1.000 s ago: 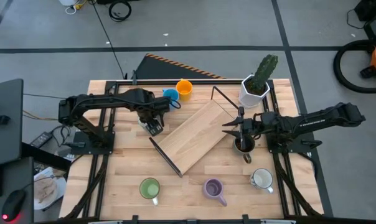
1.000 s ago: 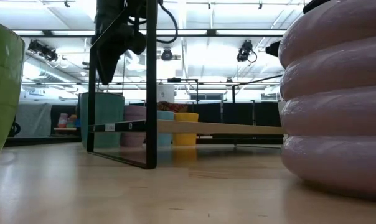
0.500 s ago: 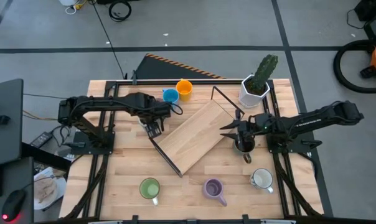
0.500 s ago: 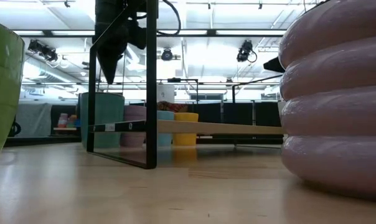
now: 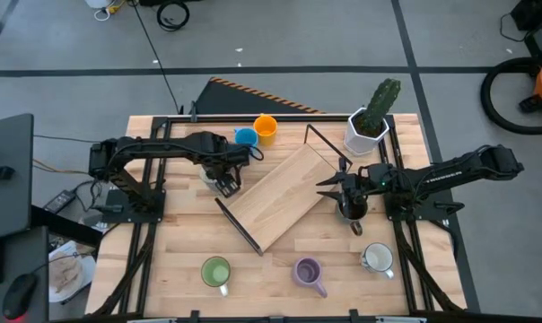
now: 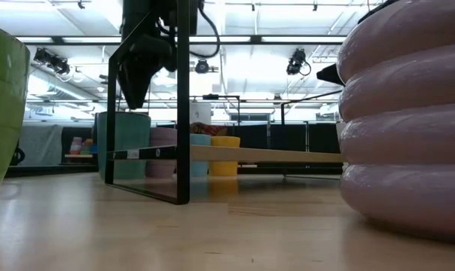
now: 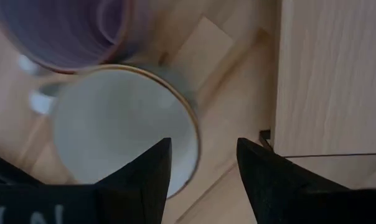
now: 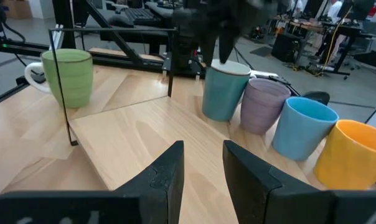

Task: Place coffee mugs
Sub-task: Put the blue patterned mug on the shelf

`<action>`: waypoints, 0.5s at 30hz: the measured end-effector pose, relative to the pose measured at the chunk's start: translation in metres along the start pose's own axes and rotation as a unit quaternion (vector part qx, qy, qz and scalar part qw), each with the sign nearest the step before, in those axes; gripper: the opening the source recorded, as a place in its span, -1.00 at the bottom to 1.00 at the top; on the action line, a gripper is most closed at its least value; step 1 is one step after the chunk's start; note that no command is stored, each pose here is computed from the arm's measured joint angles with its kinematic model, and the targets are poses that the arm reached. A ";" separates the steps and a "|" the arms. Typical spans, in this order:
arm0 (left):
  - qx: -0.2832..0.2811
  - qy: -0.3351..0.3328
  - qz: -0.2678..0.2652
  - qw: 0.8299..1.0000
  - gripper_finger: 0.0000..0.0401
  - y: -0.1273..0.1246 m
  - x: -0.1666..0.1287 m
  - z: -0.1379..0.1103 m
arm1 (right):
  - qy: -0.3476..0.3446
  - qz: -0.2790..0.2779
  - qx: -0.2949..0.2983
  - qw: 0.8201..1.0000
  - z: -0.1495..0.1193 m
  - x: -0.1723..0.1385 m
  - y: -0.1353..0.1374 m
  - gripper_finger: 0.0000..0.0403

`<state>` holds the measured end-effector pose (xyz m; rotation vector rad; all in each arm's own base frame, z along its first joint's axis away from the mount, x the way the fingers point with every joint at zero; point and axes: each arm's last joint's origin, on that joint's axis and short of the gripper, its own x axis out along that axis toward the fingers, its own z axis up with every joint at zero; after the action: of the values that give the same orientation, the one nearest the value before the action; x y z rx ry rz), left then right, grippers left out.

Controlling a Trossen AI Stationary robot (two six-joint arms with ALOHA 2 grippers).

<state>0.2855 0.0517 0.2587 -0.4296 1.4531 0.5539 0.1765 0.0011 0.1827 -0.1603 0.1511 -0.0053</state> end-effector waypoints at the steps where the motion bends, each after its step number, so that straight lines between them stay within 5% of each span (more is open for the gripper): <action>1: 0.001 0.011 0.000 1.000 -0.07 -0.001 0.004 0.001 | 0.002 0.001 -0.001 1.000 0.000 0.000 0.000 -0.42; 15: -0.005 0.073 0.030 0.997 -0.15 -0.010 0.037 0.010 | 0.001 0.001 -0.002 1.000 -0.001 0.000 0.000 -0.42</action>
<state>0.3008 0.0526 0.2223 -0.4423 1.6079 0.5875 0.1768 0.0011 0.1821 -0.1635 0.1536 -0.0025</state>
